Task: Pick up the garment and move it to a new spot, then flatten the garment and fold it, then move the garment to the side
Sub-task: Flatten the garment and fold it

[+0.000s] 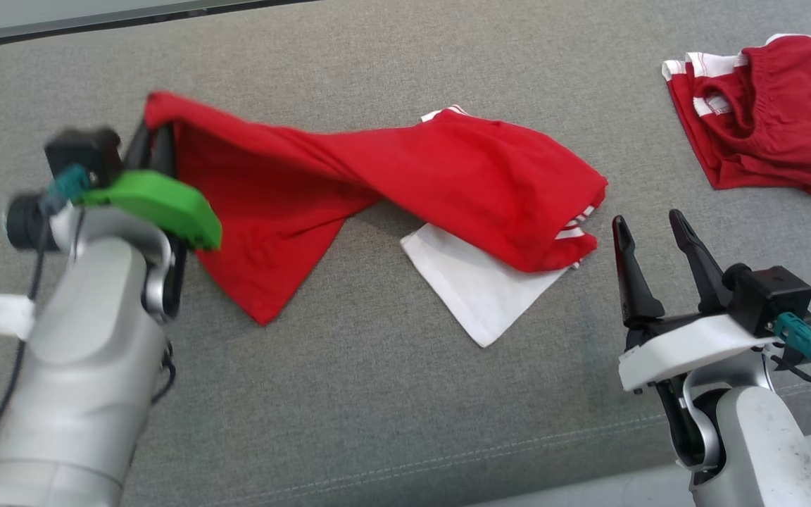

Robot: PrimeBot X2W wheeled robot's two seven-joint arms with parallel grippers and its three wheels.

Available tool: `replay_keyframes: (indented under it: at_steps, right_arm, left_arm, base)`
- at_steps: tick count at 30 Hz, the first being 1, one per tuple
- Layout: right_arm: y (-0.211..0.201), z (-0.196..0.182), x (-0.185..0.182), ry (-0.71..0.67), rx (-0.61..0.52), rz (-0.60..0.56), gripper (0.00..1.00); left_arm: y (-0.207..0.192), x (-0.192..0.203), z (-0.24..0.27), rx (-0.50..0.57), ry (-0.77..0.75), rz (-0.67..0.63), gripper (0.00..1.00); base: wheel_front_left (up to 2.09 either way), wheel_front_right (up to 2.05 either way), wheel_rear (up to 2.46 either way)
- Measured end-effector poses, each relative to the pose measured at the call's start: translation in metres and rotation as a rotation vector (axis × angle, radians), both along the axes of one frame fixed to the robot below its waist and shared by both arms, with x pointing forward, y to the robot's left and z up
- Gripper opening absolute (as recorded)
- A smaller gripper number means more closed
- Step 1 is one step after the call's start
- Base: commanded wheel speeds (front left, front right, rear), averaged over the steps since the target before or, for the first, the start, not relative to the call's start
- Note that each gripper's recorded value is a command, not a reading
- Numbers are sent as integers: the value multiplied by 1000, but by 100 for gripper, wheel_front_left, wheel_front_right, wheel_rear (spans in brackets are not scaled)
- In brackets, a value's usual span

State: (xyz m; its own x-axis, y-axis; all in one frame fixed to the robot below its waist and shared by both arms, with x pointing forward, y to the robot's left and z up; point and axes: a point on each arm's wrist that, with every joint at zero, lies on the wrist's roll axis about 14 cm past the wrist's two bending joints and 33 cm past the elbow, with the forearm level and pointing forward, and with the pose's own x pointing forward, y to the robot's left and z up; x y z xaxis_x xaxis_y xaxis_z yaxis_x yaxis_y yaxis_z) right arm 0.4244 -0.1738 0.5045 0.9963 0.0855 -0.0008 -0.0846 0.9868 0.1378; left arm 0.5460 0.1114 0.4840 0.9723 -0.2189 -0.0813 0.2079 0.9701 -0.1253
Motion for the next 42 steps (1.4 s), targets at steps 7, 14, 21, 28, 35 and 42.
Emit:
replay_keyframes:
  at_steps: [7, 14, 21, 28, 35, 42]
  right_arm:
    - [4, 6, 3, -21, 1, 11, 100]
    - [4, 4, 4, -22, 12, 9, 100]
    - [15, -1, 6, -9, 24, 36, 100]
    - [29, -8, 4, 17, 22, 75, 100]
    - [46, -1, 0, 8, 29, 123, 100]
    - [43, 1, -4, 7, 31, 119, 100]
  left_arm:
    - [-9, 34, 107, 5, -274, -25, 0]
    - [-17, 14, 99, -11, -279, -61, 0]
    - [13, -57, 14, -50, -105, 26, 0]
    - [29, -130, -38, -70, 44, 107, 0]
    - [31, -160, -73, -40, 161, 118, 0]
    - [25, -164, -94, -35, 237, 114, 100]
  base:
    - [0, 0, 0]
    - [0, 0, 0]
    - [0, 0, 0]
    - [0, 0, 0]
    - [0, 0, 0]
    - [0, 0, 0]
